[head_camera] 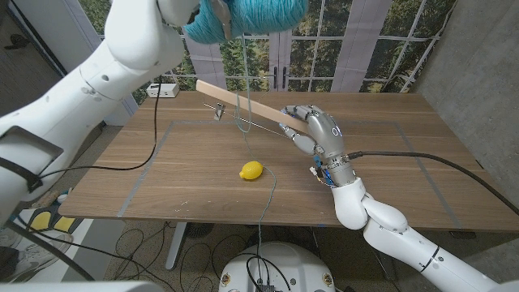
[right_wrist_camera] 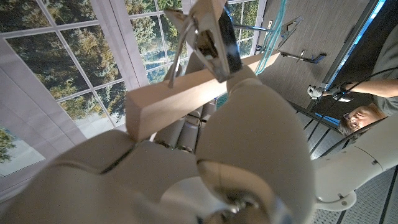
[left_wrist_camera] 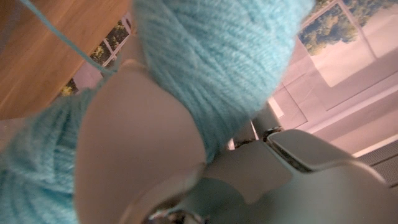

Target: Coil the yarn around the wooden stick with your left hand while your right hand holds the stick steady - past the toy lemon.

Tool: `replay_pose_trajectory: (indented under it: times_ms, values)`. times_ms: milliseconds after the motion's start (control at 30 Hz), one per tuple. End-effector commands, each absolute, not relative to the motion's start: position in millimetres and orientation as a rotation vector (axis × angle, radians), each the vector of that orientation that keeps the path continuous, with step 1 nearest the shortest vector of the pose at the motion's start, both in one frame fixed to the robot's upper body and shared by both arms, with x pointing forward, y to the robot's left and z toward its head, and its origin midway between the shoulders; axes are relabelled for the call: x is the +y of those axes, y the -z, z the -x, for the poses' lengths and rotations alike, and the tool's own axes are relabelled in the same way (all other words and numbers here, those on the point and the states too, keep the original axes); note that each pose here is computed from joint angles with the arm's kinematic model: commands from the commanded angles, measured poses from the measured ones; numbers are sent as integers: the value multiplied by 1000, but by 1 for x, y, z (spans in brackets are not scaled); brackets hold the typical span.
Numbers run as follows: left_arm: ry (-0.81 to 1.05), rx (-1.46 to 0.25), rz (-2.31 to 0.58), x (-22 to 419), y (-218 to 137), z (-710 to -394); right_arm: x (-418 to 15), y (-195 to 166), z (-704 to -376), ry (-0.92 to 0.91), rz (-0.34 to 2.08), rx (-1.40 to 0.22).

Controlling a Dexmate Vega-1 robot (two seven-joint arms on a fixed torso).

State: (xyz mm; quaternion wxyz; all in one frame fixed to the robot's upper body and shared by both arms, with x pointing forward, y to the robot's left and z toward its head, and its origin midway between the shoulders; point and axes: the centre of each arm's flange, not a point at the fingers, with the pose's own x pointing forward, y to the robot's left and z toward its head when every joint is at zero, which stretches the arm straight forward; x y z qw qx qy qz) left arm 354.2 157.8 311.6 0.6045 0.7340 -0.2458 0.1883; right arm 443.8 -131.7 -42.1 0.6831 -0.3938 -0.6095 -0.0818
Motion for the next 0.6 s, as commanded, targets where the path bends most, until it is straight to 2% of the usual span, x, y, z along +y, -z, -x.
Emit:
replay_pose_trajectory:
  times_ms: [33,300,600]
  values:
    - [-729,-325,-1737,203,-318,-380,-130,39,-434,112,856,-1410]
    - [-644,-170,-1748,223,-298,-424,-126,36,-423,80,848,-1454]
    - [-426,-29,-1762,228,-268,-476,-126,32,-418,67,829,-1468]
